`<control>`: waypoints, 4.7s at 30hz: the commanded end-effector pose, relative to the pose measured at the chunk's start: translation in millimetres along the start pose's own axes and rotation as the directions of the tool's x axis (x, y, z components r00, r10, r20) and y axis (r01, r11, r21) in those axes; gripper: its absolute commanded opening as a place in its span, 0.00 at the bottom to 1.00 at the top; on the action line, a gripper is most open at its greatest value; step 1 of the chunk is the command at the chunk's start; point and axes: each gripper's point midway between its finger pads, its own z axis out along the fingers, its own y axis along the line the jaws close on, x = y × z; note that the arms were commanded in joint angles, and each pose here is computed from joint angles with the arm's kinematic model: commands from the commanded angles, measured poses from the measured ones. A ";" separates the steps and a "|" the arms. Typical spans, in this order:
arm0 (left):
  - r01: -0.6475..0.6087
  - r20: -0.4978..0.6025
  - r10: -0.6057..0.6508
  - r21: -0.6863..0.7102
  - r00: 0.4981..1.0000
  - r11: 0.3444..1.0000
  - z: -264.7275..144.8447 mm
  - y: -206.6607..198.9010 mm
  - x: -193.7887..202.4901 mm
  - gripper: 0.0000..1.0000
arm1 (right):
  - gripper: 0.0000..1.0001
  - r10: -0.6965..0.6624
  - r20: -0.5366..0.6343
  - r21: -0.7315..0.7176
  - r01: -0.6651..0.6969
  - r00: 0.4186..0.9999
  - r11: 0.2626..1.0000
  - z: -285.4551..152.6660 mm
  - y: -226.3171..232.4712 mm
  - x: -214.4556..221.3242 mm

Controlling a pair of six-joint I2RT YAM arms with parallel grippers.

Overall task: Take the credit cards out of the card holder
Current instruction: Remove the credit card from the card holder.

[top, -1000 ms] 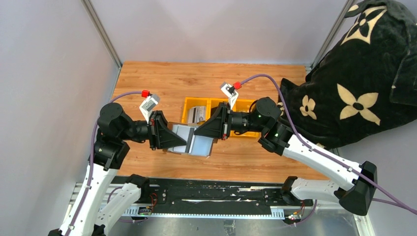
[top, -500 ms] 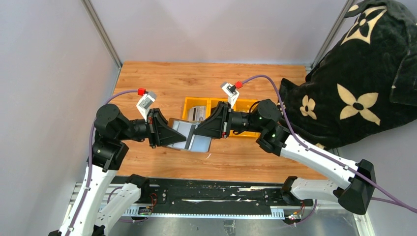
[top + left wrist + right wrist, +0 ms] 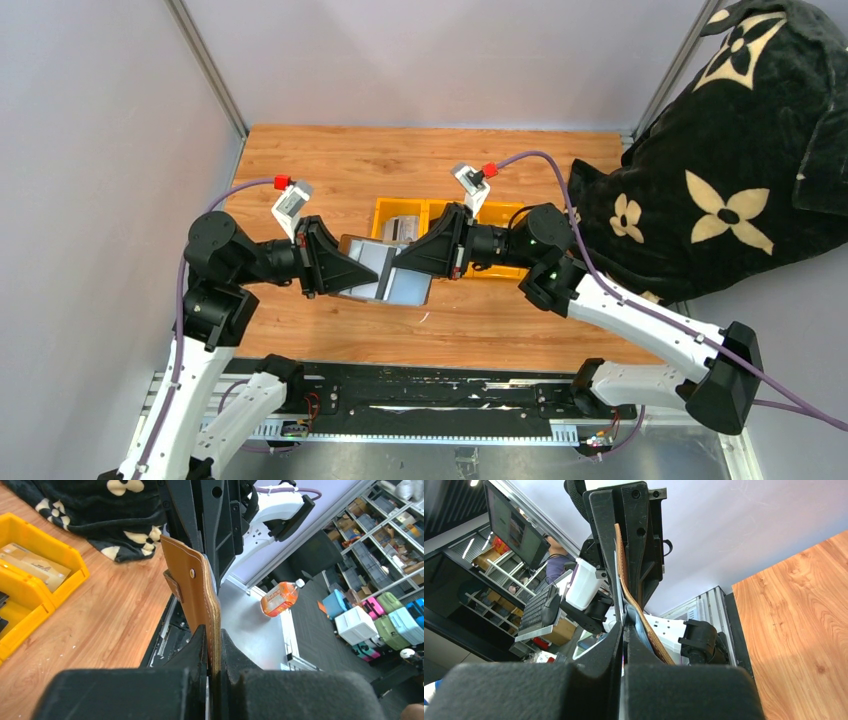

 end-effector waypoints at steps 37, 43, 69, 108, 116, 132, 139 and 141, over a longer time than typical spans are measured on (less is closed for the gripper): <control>-0.056 0.142 0.063 -0.050 0.988 0.997 -1.2 -7.8 -33.7 0.00 | 0.00 0.029 0.066 -0.007 -0.029 0.997 1.000 -23.6 -2.0 -0.7; -0.066 0.179 0.082 -0.091 0.980 0.994 -3.1 -4.9 -41.6 0.00 | 0.00 0.029 0.108 -0.021 -0.027 0.994 0.999 -24.5 -0.1 -7.6; -0.051 0.155 0.064 -0.087 0.986 0.995 -6.1 -3.1 -24.7 0.30 | 0.00 0.079 0.098 -0.094 -0.070 0.992 0.993 7.8 -1.3 -6.5; 0.005 0.082 -0.012 0.086 0.997 0.996 -0.6 -19.7 -15.5 0.09 | 0.00 0.061 -0.023 0.020 -0.061 0.998 0.998 -16.9 -13.1 12.7; -0.012 0.087 0.005 0.085 0.996 0.996 -1.7 -22.3 -18.1 0.03 | 0.00 0.048 -0.028 0.041 -0.047 0.998 0.998 -24.1 -12.4 12.6; -0.048 0.093 0.043 0.053 0.995 0.997 -1.7 -17.1 -22.6 0.00 | 0.14 0.060 0.014 -0.078 -0.059 0.998 0.995 -6.7 7.0 2.9; -0.075 0.088 0.071 0.049 0.994 0.996 -3.5 -20.6 -27.8 0.00 | 0.00 0.049 0.033 -0.005 -0.049 0.998 0.999 -29.3 -3.6 4.5; -0.082 0.088 0.077 0.051 0.993 0.995 -3.9 -22.1 -29.3 0.00 | 0.00 0.035 0.032 0.015 -0.036 0.999 0.999 -36.7 -5.3 4.0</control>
